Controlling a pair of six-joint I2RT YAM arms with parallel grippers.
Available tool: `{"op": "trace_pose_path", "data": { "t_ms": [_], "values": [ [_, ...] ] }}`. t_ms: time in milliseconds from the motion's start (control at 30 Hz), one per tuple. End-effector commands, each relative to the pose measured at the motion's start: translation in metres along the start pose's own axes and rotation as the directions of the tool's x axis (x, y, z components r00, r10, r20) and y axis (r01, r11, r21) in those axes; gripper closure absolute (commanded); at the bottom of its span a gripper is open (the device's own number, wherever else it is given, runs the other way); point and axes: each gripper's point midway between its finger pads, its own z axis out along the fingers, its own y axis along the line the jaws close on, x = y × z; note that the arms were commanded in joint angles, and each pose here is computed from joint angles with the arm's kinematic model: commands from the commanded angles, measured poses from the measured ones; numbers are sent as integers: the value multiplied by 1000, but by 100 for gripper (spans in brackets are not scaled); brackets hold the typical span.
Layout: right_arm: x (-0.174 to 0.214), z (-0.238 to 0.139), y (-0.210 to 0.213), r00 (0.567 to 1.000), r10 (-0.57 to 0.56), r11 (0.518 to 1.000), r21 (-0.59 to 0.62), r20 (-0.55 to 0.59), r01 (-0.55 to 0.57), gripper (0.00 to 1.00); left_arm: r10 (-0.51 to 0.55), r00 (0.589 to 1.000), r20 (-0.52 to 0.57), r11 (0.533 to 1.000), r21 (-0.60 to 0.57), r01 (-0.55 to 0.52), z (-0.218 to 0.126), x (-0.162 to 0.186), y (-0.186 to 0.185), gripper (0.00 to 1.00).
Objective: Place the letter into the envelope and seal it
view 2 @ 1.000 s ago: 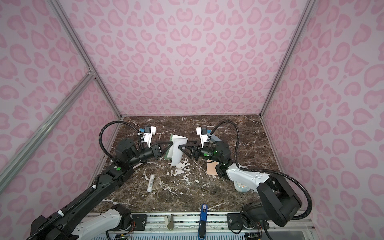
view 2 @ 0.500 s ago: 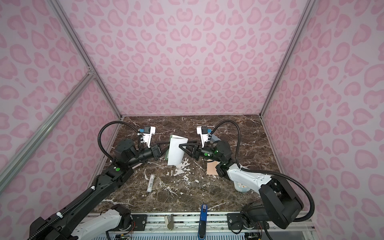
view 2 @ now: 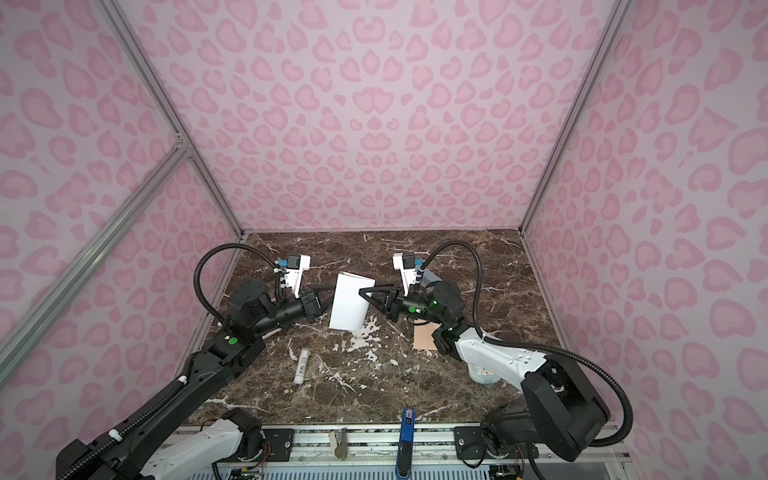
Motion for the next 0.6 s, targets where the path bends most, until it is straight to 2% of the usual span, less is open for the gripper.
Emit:
{"op": "trace_pose_path", "data": {
  "t_ms": [0,367,567],
  "values": [
    [-2,0,5,999,-32,999,-18,5,32,84,20,1000,13,1000,0,-20,0,-2,0,96],
    [-2,-2,8,999,-45,999,-24,4,45,93,29,999,21,1000,-8,-29,-2,-3,0,96],
    [-2,-1,7,999,-47,999,-21,1,47,94,33,999,25,999,-15,-32,-3,-3,2,96]
  ]
}}
